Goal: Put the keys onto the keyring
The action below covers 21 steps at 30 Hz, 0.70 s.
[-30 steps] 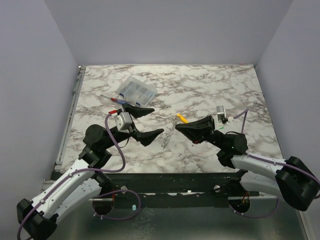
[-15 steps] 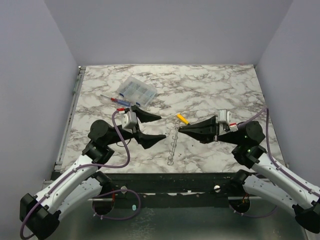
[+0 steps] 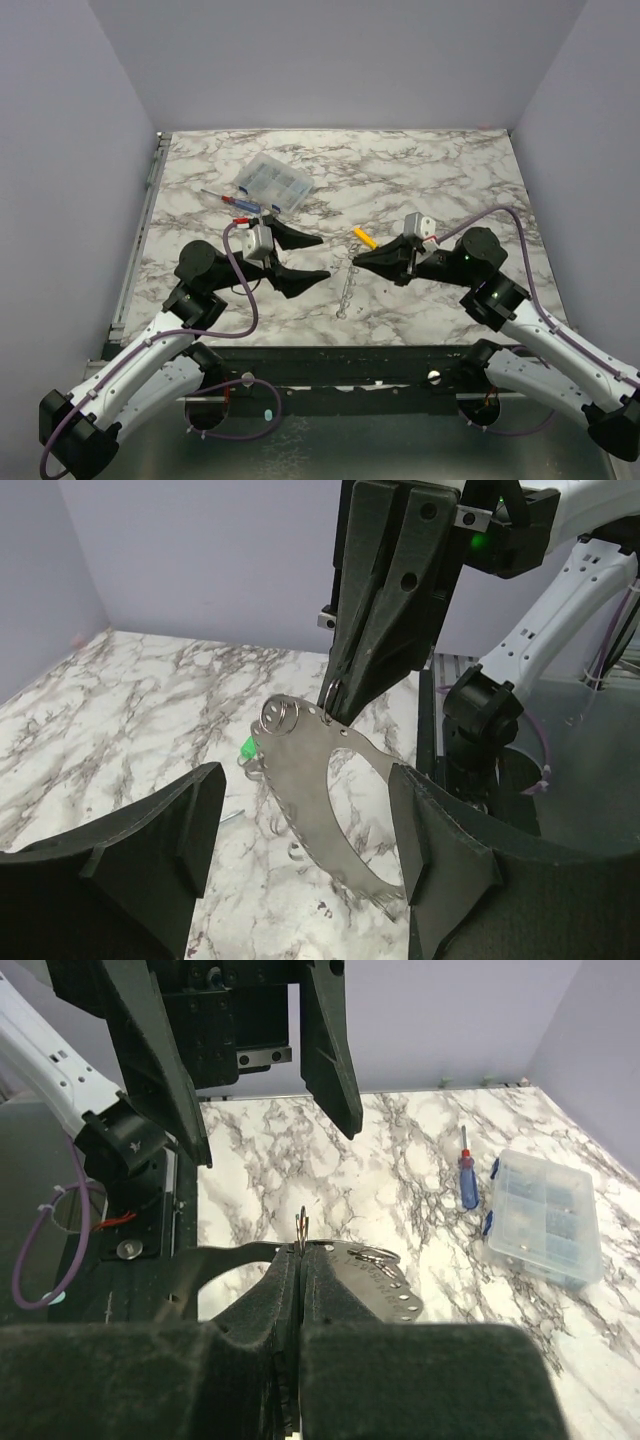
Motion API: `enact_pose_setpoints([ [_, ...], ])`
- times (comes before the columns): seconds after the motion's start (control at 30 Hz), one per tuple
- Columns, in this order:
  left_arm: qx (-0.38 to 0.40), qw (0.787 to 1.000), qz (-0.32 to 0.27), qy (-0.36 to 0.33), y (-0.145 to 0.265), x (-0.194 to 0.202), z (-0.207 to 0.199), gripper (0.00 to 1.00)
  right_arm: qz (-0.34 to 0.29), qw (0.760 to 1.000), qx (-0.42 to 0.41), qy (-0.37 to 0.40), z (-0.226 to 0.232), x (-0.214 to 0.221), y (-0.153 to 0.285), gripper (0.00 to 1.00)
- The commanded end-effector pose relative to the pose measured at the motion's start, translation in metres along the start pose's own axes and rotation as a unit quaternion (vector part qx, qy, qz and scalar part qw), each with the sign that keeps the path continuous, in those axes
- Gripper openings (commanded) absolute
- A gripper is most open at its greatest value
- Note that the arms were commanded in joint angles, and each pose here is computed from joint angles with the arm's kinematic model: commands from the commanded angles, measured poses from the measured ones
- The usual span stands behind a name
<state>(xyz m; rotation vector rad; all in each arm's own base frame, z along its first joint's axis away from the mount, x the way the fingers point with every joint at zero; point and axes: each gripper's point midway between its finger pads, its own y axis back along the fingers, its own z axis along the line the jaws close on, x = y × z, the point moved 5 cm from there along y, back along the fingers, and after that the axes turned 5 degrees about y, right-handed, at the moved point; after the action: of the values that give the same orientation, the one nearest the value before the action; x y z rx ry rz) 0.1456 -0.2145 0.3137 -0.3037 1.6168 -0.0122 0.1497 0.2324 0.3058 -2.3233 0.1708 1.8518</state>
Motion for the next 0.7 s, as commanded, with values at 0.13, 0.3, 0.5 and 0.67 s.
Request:
enact_pose_setpoints([
  [0.13, 0.027, 1.0, 0.0, 0.009, -0.003, -0.01, -0.006, 0.72, -0.014, 0.999, -0.023, -0.03, 0.007, 0.001, -0.005, 0.01],
  [0.3, 0.045, 0.999, 0.014, 0.024, -0.005, -0.003, -0.008, 0.65, -0.028, 0.997, -0.062, -0.042, 0.014, 0.0, -0.009, 0.01],
  [0.5, 0.061, 0.998, 0.016, 0.025, -0.006, 0.002, -0.013, 0.58, -0.025, 0.994, -0.098, -0.043, 0.017, -0.003, -0.015, 0.01],
  [0.67, 0.062, 0.998, 0.014, 0.028, -0.008, 0.005, -0.014, 0.5, -0.035, 0.991, -0.12, -0.052, 0.019, -0.005, -0.019, 0.01],
])
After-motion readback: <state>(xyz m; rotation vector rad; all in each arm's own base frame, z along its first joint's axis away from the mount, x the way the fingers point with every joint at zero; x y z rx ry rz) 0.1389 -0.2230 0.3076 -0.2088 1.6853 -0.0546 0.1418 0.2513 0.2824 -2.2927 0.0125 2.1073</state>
